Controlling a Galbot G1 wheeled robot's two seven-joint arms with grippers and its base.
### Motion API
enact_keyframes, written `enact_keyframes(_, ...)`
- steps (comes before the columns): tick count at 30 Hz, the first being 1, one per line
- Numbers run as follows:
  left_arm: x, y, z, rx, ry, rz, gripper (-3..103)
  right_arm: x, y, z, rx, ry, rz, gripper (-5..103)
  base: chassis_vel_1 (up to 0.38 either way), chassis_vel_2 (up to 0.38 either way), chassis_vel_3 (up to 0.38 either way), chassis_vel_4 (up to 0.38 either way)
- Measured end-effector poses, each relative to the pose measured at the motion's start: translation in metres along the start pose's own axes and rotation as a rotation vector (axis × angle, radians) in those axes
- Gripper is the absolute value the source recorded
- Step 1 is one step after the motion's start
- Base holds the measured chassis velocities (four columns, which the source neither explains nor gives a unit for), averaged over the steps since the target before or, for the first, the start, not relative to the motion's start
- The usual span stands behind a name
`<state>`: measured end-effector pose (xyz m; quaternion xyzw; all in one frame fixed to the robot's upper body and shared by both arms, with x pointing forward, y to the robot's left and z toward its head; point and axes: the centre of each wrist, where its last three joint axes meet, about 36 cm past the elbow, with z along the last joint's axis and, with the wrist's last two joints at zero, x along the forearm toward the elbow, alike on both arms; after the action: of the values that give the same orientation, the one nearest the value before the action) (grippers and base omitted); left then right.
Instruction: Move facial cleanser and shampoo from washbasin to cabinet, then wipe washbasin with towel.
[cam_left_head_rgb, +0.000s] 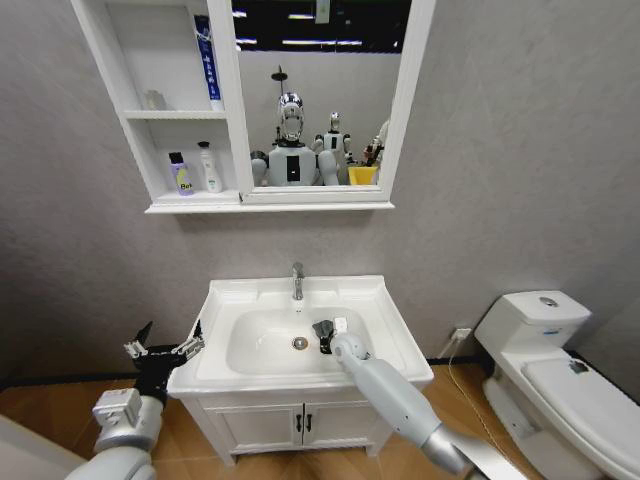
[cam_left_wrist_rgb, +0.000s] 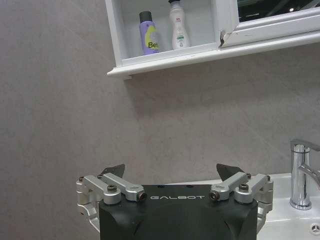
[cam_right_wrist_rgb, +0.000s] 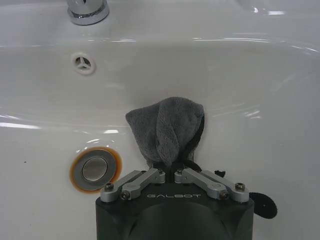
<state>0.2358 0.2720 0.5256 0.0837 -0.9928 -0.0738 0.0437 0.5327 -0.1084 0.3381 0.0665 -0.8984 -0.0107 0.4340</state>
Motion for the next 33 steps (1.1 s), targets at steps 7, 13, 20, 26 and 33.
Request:
enact_keyframes(7,0.0,0.0,0.0,0.0,0.0,0.0,100,-0.002,0.01,0.002,0.011,-0.004,-0.027,3,0.0,0.0,0.0,0.0)
enact_keyframes(13,0.0,0.0,0.0,0.0,0.0,0.0,100,-0.007,0.016,0.001,0.017,-0.005,-0.044,3,0.0,0.0,0.0,0.0)
enact_keyframes(20,0.0,0.0,0.0,0.0,0.0,0.0,100,-0.012,0.024,0.002,0.033,-0.003,-0.058,3,0.0,0.0,0.0,0.0)
enact_keyframes(26,0.0,0.0,0.0,0.0,0.0,0.0,100,-0.016,0.034,0.003,0.045,-0.002,-0.068,3,0.0,0.0,0.0,0.0)
enact_keyframes(33,0.0,0.0,0.0,0.0,0.0,0.0,100,-0.02,0.042,0.006,0.06,-0.003,-0.082,3,0.0,0.0,0.0,0.0)
